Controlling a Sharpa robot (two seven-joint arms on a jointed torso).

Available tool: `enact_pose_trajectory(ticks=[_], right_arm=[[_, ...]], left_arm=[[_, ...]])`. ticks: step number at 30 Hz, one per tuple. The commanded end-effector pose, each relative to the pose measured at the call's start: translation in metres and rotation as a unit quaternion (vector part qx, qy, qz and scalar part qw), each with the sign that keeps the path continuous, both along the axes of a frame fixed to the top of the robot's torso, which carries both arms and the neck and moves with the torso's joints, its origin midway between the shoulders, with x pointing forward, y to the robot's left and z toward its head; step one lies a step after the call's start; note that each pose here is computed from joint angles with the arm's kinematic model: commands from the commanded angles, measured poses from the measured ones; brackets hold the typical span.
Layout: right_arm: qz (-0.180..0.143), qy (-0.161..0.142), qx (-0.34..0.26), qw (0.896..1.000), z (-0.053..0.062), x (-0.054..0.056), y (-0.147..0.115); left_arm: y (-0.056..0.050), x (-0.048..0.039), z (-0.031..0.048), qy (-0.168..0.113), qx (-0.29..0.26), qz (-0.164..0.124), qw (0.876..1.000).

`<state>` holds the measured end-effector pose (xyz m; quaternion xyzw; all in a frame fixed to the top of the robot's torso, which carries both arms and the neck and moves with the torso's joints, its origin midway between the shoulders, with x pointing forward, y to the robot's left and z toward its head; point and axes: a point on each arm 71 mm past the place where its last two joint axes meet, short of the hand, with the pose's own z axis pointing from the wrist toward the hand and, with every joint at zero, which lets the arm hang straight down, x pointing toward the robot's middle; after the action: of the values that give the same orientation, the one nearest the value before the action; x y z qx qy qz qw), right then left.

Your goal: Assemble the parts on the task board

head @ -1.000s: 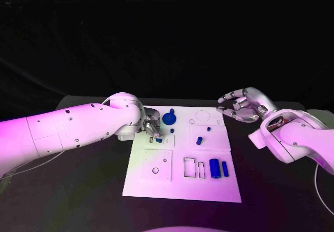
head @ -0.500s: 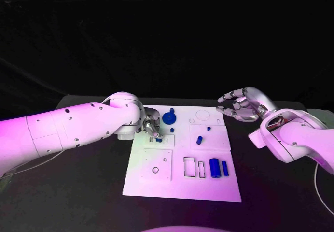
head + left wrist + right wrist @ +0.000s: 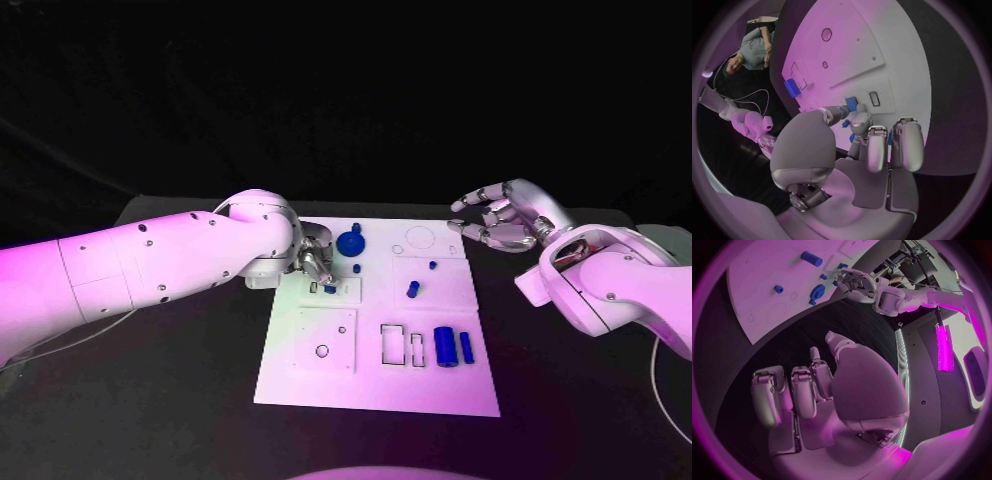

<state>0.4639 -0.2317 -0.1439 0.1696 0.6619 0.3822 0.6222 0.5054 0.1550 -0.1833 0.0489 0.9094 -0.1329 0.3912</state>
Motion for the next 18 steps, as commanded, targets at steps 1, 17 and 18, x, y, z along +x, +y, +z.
enact_pose_trajectory(ticks=[1,17,18], right_arm=[[0.007,0.0,-0.002,1.0,-0.0002,-0.0007,0.0013],[0.007,0.0,-0.002,1.0,-0.0004,-0.0012,0.0007],[0.007,0.0,-0.002,1.0,-0.0004,-0.0013,0.0007]], left_arm=[[-0.0044,-0.0017,-0.0024,0.012,-0.002,-0.006,1.0],[-0.0057,-0.0014,-0.0056,0.026,0.005,-0.01,1.0],[-0.0059,-0.0013,-0.0056,0.027,0.005,-0.01,1.0]])
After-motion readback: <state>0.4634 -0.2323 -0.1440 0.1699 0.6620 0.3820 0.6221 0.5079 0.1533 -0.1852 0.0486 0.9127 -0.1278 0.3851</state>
